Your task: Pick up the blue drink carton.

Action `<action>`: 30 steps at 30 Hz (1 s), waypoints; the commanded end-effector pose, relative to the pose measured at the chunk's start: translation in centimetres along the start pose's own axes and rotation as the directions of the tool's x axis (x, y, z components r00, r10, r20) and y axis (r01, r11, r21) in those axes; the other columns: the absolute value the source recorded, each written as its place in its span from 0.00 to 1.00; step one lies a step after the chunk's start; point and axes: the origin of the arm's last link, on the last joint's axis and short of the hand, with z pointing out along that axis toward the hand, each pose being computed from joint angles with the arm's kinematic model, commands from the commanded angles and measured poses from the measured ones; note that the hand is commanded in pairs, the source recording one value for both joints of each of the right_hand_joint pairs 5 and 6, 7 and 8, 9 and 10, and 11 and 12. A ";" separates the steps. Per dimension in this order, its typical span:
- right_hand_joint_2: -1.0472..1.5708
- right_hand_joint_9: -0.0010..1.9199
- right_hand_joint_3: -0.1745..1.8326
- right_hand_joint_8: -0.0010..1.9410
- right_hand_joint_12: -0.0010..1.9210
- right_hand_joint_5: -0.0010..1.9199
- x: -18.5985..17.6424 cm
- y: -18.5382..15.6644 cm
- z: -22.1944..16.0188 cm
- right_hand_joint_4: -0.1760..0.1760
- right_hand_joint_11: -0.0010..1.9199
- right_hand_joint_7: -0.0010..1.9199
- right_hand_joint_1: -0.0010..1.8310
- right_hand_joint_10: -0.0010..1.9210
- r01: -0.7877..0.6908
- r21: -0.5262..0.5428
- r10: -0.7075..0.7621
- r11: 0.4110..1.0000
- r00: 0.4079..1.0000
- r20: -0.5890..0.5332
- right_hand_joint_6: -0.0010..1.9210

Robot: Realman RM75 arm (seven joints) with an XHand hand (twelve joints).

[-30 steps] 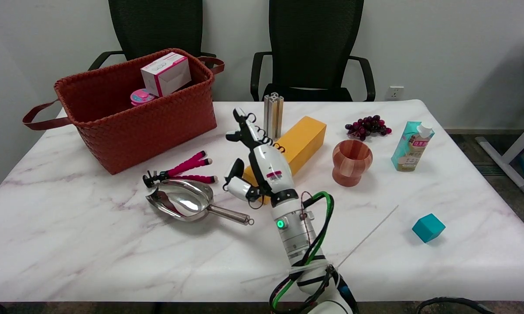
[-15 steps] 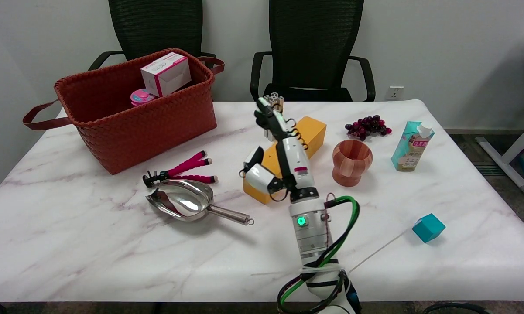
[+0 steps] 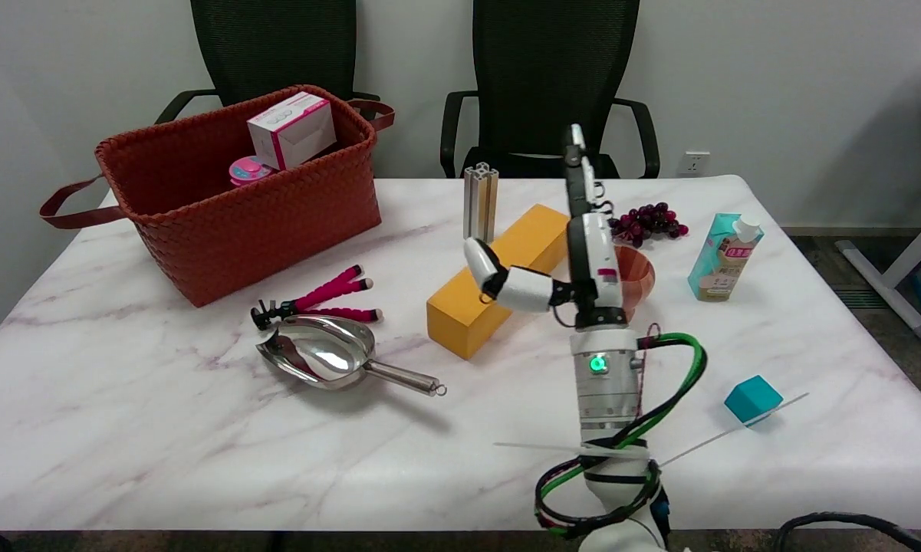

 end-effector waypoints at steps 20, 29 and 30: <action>0.62 0.00 0.52 0.00 0.00 0.00 16.2 5.9 4.7 0.50 0.00 0.00 0.69 0.00 0.080 -0.182 -0.152 0.980 0.892 -0.425 0.00; 0.50 0.00 0.61 0.00 0.00 0.00 17.8 7.4 4.3 0.50 0.00 0.00 0.68 0.00 0.062 -0.262 -0.182 0.963 0.866 -0.465 0.00; 0.49 0.00 0.60 0.00 0.00 0.00 17.9 7.6 4.2 0.50 0.00 0.00 0.68 0.00 0.061 -0.270 -0.186 0.961 0.863 -0.469 0.00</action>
